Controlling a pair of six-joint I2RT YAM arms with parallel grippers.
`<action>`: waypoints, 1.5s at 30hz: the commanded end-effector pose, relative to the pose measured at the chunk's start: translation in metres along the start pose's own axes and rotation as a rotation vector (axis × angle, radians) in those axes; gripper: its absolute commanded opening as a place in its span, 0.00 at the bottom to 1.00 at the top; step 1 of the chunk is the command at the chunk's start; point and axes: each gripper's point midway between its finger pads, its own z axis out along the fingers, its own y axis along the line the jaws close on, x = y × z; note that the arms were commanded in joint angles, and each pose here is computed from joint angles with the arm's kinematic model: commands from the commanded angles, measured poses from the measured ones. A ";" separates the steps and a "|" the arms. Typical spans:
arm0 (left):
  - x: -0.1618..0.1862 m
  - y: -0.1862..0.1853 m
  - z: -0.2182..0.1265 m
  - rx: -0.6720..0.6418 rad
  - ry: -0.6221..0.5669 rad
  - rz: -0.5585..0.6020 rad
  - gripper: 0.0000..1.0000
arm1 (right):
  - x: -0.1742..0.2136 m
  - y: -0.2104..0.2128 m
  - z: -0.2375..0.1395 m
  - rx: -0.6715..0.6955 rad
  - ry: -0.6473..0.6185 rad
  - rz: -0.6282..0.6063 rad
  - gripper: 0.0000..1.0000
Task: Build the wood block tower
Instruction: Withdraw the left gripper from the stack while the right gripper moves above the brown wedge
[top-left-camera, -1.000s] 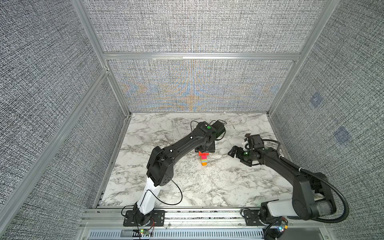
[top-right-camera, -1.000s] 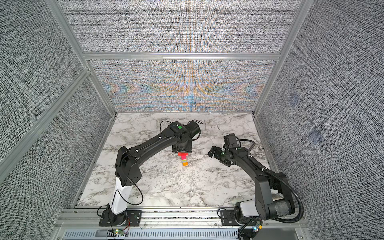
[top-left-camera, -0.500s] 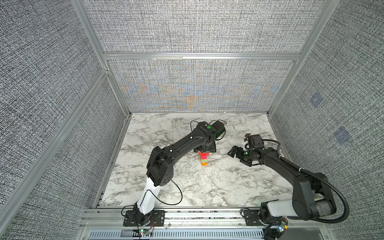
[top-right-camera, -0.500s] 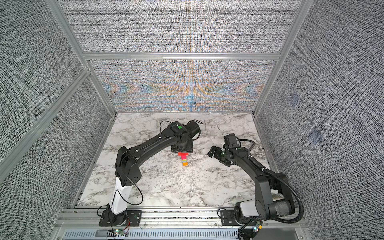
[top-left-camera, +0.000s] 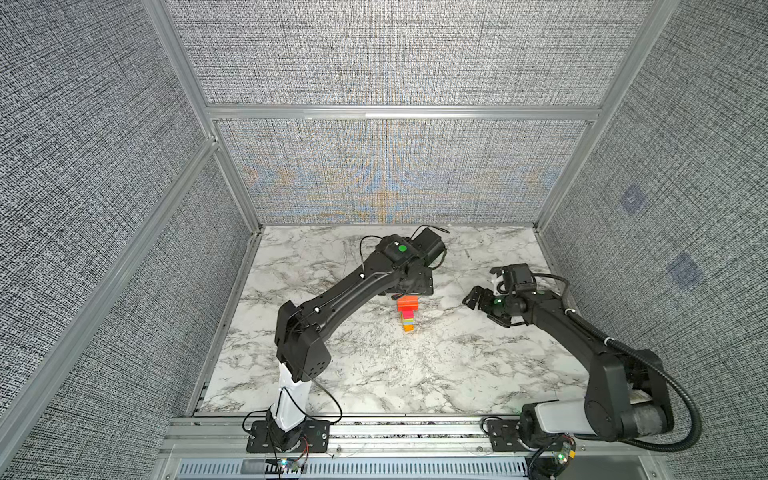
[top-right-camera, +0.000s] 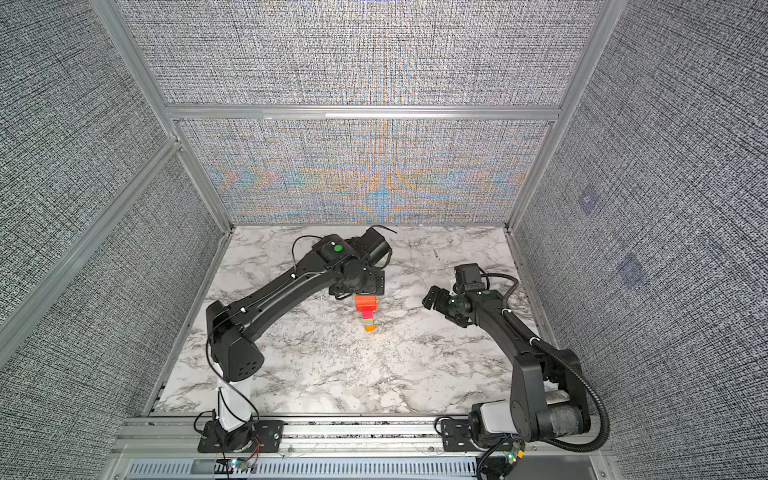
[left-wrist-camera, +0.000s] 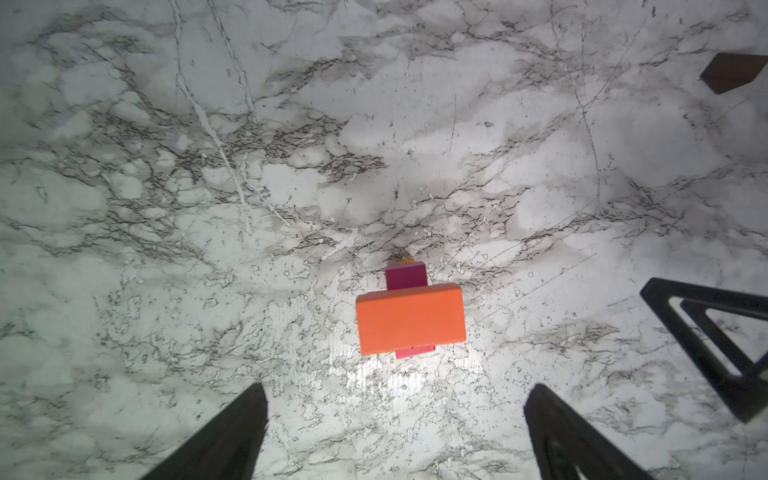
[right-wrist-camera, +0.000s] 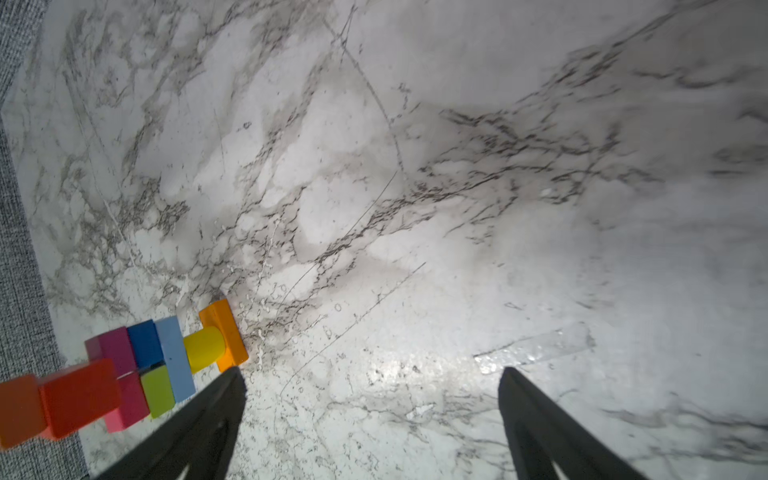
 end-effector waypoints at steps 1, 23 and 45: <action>-0.002 0.013 -0.006 0.011 -0.011 0.014 0.99 | -0.011 -0.019 -0.005 0.069 -0.019 0.026 0.93; 0.025 0.127 -0.007 0.042 -0.112 -0.009 0.99 | -0.166 -0.063 0.037 0.408 -0.006 0.177 0.62; 0.033 0.146 0.026 0.076 -0.036 -0.058 0.99 | -0.184 -0.076 0.088 0.482 0.086 0.230 0.50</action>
